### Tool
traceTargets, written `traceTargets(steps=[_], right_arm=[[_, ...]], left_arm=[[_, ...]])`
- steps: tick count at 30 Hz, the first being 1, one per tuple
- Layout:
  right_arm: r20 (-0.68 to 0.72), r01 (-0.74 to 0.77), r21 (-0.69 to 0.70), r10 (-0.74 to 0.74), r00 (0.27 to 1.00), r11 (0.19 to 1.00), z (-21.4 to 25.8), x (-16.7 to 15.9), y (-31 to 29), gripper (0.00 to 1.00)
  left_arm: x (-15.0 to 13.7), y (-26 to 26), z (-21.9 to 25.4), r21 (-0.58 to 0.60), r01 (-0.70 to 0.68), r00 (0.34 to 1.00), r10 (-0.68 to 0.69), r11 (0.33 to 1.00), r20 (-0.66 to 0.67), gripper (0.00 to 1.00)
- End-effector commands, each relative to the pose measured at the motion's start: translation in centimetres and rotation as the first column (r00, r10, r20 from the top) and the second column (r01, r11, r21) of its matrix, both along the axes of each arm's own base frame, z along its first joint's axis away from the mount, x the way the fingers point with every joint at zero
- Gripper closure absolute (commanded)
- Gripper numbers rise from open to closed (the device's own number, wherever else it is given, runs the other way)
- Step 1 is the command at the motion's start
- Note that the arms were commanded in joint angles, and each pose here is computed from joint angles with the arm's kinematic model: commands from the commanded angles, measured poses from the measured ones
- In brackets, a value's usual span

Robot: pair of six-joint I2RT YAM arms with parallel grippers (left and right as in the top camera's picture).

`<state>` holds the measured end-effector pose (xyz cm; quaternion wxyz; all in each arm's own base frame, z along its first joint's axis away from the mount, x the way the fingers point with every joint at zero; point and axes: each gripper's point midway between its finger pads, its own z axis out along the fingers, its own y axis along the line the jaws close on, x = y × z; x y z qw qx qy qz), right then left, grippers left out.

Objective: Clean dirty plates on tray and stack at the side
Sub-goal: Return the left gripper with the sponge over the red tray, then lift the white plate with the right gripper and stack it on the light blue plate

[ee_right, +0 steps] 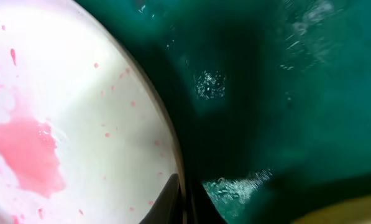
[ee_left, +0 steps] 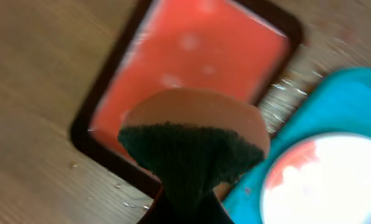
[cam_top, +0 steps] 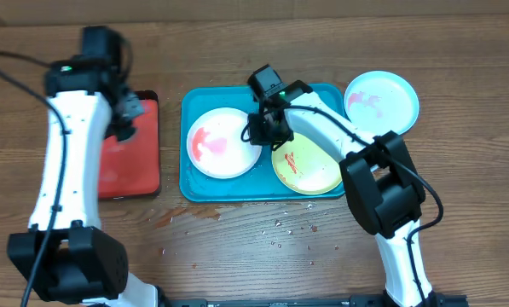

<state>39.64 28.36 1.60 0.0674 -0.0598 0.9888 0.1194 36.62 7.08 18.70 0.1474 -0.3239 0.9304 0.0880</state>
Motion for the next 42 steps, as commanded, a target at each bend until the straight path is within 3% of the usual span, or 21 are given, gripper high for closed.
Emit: traceTargets(steps=[1,7,11,16,22,26,29,31,33,35,37,38,42], right_arm=[[0.307,0.018,-0.163,0.033,0.951,0.987,7.6,2.9,-0.7,0.96],[0.550,0.051,-0.443,0.227,0.804,0.895,14.8,2.5,-0.9,0.96],[0.640,0.193,-0.635,0.370,0.673,0.748,20.1,1.5,-1.6,0.96],[0.600,0.289,-0.782,0.540,0.590,0.553,24.0,0.0,-1.5,0.96],[0.407,0.270,-0.913,0.715,0.568,0.306,26.3,-1.6,-0.6,0.96],[0.386,0.310,-0.918,0.729,0.565,0.246,27.7,-1.7,-0.4,0.96],[0.398,0.324,-0.913,0.723,0.565,0.249,27.9,-1.7,-0.5,0.96],[0.483,0.343,-0.875,0.683,0.548,0.343,27.4,-1.5,-0.2,0.96],[0.572,0.282,-0.814,0.619,0.538,0.507,25.3,-1.0,0.7,0.96],[0.554,0.043,-0.750,0.591,0.586,0.660,20.8,-0.9,2.6,0.96],[0.479,-0.165,-0.687,0.612,0.629,0.707,17.5,-1.2,3.4,0.96],[0.468,-0.176,-0.675,0.600,0.649,0.716,17.1,-0.9,2.8,0.96],[0.574,0.042,-0.612,0.407,0.711,0.790,19.4,1.4,-1.7,0.96]], left_arm=[[-1.3,2.7,-2.2,-0.018,-0.102,0.994,0.101,0.995,-0.051,0.96],[-1.6,4.7,-5.4,-0.064,-0.168,0.985,0.166,0.984,-0.037,0.95],[-2.2,5.8,-6.8,-0.067,-0.208,0.978,0.206,0.976,-0.046,0.96],[-3.2,6.9,-7.8,-0.074,-0.282,0.959,0.278,0.957,-0.057,0.96],[-3.8,7.5,-8.4,-0.078,-0.328,0.944,0.323,0.942,-0.061,0.96],[-3.9,7.5,-8.5,-0.078,-0.327,0.944,0.323,0.942,-0.063,0.96],[-3.9,7.5,-8.5,-0.079,-0.327,0.944,0.323,0.942,-0.063,0.96],[-3.9,7.5,-8.5,-0.078,-0.327,0.944,0.323,0.942,-0.064,0.96],[-3.9,7.5,-8.5,-0.078,-0.327,0.944,0.323,0.942,-0.064,0.96],[-3.9,7.5,-8.5,-0.078,-0.327,0.944,0.323,0.942,-0.065,0.96],[-4.0,7.4,-8.6,-0.079,-0.327,0.944,0.323,0.942,-0.068,0.96],[-4.0,7.4,-8.6,-0.079,-0.327,0.944,0.322,0.942,-0.068,0.96],[-4.0,7.4,-8.6,-0.081,-0.327,0.944,0.322,0.941,-0.068,0.96]])
